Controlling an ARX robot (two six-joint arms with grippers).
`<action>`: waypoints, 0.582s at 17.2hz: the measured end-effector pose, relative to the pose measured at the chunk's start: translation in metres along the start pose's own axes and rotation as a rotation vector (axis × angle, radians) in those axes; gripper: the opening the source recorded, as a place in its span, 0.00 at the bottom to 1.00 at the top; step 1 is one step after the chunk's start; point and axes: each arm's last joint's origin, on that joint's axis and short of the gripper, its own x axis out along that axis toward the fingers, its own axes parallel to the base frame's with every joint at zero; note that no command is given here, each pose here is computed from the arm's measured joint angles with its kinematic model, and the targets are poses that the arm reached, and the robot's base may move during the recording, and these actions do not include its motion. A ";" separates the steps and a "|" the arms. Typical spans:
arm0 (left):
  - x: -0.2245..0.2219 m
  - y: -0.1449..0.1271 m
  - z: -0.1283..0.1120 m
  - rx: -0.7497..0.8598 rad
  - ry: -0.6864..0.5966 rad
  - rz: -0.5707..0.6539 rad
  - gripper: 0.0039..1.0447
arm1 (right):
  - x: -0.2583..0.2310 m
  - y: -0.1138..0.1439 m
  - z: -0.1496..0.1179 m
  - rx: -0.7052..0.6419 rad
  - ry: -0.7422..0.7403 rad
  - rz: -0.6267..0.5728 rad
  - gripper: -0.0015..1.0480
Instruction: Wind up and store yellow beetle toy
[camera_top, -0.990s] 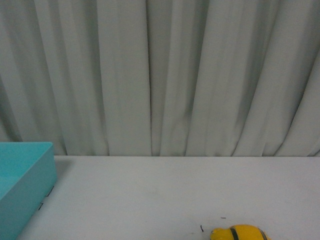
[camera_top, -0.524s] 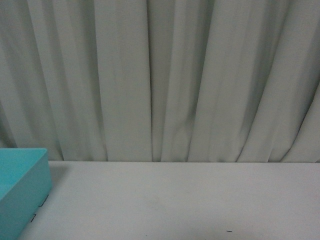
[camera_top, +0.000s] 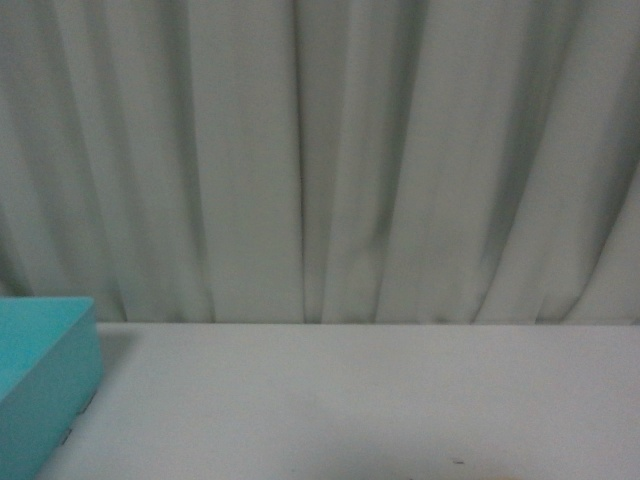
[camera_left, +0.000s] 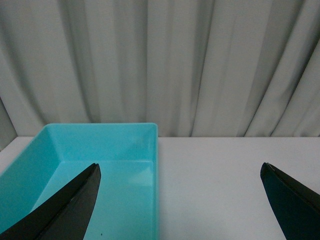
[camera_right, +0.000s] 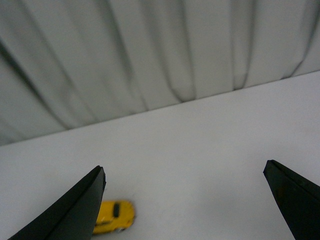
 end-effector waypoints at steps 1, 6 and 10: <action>0.000 0.000 0.000 0.000 0.000 0.004 0.94 | 0.013 -0.016 0.013 -0.020 -0.032 -0.035 0.94; 0.000 0.000 0.000 0.000 0.000 0.000 0.94 | 0.132 -0.061 0.045 -0.119 -0.008 0.045 0.94; 0.000 0.000 0.000 0.000 0.000 0.000 0.94 | 0.212 -0.016 0.052 -0.303 0.179 0.477 0.94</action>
